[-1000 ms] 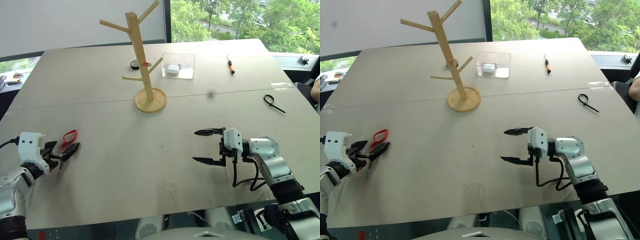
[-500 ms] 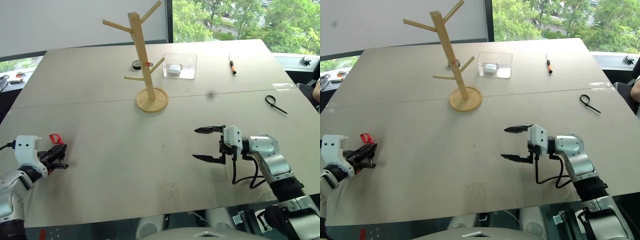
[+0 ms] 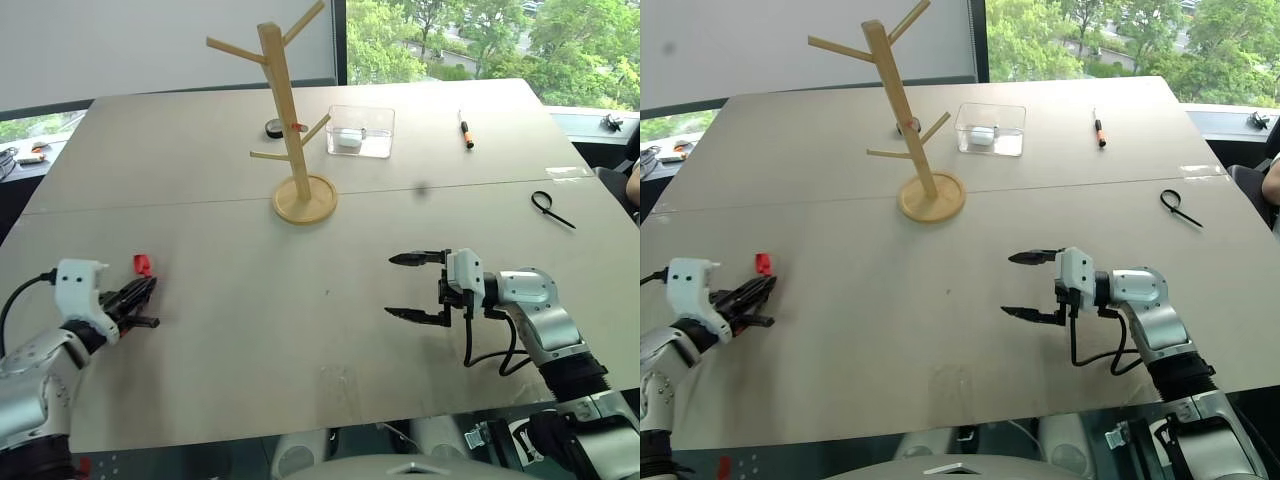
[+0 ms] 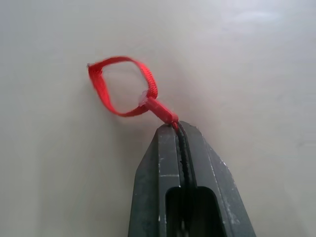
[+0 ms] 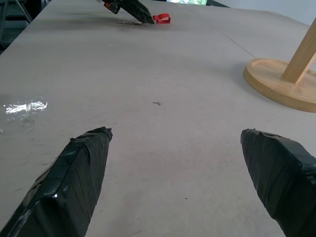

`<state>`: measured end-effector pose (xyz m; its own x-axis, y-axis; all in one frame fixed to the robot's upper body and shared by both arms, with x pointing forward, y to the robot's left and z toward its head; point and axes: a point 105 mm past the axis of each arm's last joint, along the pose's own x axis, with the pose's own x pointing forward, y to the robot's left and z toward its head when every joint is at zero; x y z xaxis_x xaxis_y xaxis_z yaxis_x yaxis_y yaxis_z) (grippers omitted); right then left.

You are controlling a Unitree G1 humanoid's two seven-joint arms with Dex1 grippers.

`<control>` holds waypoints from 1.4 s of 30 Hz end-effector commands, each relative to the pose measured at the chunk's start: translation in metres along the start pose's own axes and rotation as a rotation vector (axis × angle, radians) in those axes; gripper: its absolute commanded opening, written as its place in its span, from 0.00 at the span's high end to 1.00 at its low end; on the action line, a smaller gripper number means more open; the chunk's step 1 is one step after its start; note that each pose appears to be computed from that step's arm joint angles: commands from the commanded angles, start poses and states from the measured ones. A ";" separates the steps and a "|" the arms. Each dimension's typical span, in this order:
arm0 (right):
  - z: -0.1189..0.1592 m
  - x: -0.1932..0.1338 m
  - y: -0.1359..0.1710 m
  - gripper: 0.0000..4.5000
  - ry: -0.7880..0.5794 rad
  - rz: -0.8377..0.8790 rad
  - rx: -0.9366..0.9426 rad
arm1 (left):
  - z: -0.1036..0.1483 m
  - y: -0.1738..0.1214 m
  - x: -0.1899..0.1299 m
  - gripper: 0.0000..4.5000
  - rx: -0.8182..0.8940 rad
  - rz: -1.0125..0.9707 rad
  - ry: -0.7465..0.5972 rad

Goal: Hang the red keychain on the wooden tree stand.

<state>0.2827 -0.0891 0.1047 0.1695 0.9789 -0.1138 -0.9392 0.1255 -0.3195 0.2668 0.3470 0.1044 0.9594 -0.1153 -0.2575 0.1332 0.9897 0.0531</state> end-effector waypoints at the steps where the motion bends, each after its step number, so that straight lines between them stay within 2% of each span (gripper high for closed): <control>1: 0.016 -0.005 -0.017 0.00 -0.041 -0.067 -0.054 | 0.056 -0.029 -0.001 0.99 0.154 -0.043 -0.229; 6: 0.024 -0.007 -0.034 0.00 -0.055 -0.118 -0.081 | 0.092 -0.075 -0.010 0.99 0.311 -0.090 -0.430; 9: 0.028 -0.009 -0.045 0.00 -0.057 -0.148 -0.107 | 0.114 -0.092 -0.015 0.99 0.374 -0.054 -0.557; 17: 0.040 -0.013 -0.071 0.00 -0.067 -0.202 -0.148 | 0.147 -0.130 -0.020 0.99 0.479 -0.023 -0.770; 27: 0.070 -0.024 -0.110 0.00 -0.094 -0.308 -0.180 | 0.146 -0.174 0.002 0.99 0.601 -0.128 -0.812; 42: 0.080 -0.023 -0.121 0.00 -0.099 -0.353 -0.224 | 0.149 -0.191 0.030 0.99 0.637 -0.144 -0.796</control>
<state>0.3685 -0.1142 0.1990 0.4335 0.8983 0.0717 -0.7794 0.4136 -0.4707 0.3088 0.1458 0.2228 0.7984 -0.4715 0.3744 0.1629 0.7678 0.6196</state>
